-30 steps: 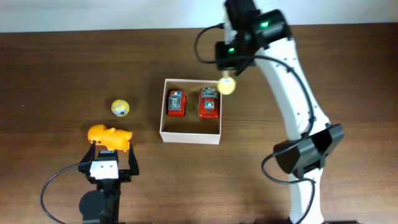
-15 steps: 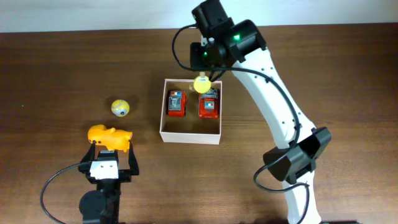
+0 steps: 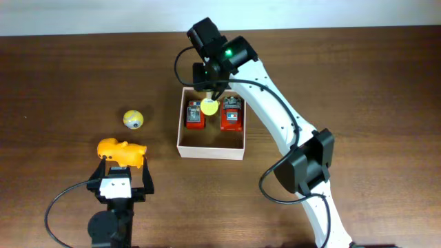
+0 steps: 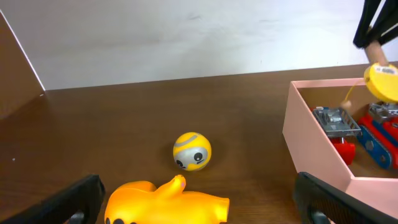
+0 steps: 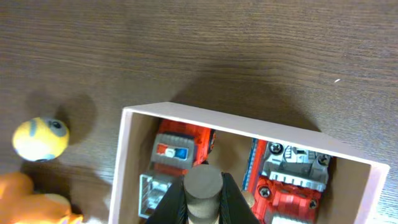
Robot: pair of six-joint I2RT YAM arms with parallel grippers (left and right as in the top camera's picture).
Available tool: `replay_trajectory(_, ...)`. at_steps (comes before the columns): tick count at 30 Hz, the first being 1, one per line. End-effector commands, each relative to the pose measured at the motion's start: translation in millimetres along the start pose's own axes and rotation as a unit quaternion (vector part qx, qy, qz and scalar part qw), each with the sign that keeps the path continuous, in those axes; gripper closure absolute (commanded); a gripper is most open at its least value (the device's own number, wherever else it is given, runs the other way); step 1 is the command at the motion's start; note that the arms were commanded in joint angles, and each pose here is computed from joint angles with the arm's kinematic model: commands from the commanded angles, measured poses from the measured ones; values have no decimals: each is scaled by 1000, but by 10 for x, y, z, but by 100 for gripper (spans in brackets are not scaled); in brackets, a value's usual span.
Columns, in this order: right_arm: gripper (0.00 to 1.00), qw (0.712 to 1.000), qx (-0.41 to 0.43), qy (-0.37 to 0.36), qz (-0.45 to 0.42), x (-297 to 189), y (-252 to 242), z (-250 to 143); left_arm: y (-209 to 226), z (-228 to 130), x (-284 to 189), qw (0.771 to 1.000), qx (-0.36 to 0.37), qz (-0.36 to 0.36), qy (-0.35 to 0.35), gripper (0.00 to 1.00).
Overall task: Pack container
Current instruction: 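Lift the yellow wooden toy and carry it left over the box, then lower the yellow toy between the red trucks and open the right gripper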
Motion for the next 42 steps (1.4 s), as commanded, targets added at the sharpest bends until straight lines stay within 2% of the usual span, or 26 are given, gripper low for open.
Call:
replay_trajectory(1, 89, 1000, 3, -2, -12, 78, 0, 6, 15, -7, 0, 1000, 8, 6, -2, 1)
replay_trajectory(20, 89, 997, 1, 57, -53, 405, -118, -207, 15, -7, 0, 1000, 8, 6, -2, 1)
replay_trajectory(39, 89, 996, 2, 78, -52, 524, -137, -290, 15, -7, 0, 1000, 8, 6, -2, 1)
replay_trajectory(41, 88, 996, 1, 75, -51, 527, -132, -280, 15, -7, 0, 1000, 8, 6, -2, 1)
replay_trajectory(42, 83, 996, 1, 74, -51, 527, -132, -279, 15, -7, 0, 1000, 8, 6, -2, 1)
Point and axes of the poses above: each gripper's point midway between its finger pads, its own x axis out along the fingers, its own y axis along the line the jaws close on, z = x × y, the point moved 9 cm from there along -x, back along the fingers, and after that the axes turned 6 degrees about -x, right-handed, at the moved point
